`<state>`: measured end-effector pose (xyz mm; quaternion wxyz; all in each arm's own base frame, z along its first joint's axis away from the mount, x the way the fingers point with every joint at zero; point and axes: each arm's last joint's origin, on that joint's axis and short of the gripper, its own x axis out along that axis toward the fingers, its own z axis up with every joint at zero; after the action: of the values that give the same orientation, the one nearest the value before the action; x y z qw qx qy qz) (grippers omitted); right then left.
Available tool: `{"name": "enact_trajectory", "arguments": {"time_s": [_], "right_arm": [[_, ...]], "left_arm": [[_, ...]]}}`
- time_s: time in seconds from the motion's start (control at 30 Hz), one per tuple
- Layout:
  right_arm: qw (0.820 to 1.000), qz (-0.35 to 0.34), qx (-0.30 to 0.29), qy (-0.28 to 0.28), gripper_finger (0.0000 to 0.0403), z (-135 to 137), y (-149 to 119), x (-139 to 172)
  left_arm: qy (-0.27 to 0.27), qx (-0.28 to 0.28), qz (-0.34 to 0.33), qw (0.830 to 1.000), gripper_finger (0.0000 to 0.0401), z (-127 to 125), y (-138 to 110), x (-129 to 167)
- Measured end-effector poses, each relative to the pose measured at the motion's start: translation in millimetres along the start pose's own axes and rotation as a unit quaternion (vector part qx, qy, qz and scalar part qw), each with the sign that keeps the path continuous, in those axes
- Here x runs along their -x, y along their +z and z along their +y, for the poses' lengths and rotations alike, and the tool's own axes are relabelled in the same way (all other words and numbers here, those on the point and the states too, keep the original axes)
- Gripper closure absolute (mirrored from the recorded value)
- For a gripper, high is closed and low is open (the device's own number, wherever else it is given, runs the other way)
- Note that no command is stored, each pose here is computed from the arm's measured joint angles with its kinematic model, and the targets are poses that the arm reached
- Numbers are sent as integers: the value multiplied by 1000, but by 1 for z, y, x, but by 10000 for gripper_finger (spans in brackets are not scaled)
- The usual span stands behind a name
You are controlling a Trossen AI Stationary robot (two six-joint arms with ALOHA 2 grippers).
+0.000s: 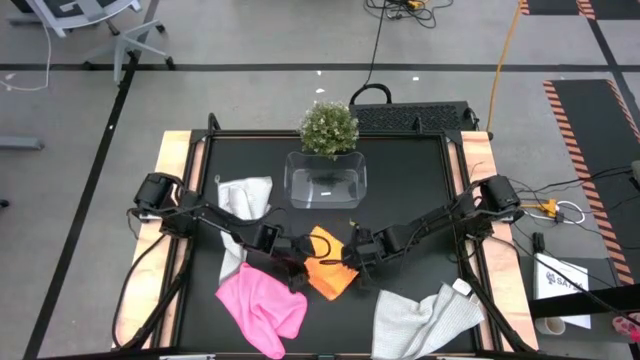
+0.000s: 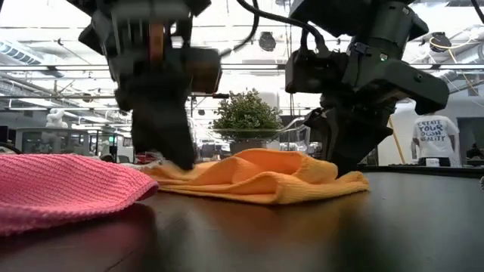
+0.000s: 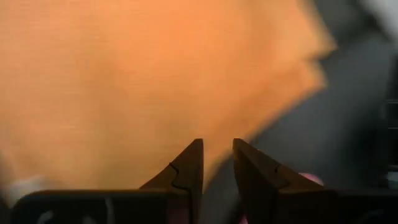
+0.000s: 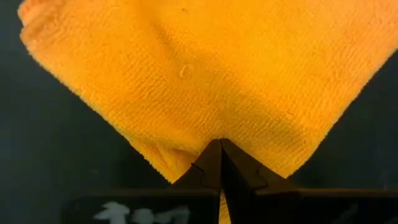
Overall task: Fold microfiber towels
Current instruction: Fold the orange microfiber towel on the table
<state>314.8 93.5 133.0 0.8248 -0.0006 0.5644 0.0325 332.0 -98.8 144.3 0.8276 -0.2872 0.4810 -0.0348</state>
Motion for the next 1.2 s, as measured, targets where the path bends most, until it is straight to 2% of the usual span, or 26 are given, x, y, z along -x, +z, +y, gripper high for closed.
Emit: {"name": "enact_trajectory", "arguments": {"time_s": [0.13,0.2,0.3,0.4,0.5,0.6,0.9,1.2], "right_arm": [[1000,-21,10,0,403,-6,4,10],[999,-45,2,3,403,-9,8,21],[996,-83,-14,14,403,-9,14,37],[992,-120,-16,27,403,-4,19,47],[989,-143,-14,39,403,3,22,51],[988,-145,-10,45,403,10,21,47],[991,-120,0,62,403,17,19,26],[983,-144,12,112,403,23,26,4]], "left_arm": [[-66,-18,-65,996,313,-17,9,1],[-78,-24,-104,991,314,-22,16,3],[-36,-45,-145,988,314,-23,21,6],[52,-64,-165,983,314,-16,21,6],[135,-72,-150,977,314,-4,16,6],[166,-76,-118,976,314,6,13,6],[186,-81,-74,976,314,18,11,2],[184,-61,-61,979,314,24,7,-15]]}}
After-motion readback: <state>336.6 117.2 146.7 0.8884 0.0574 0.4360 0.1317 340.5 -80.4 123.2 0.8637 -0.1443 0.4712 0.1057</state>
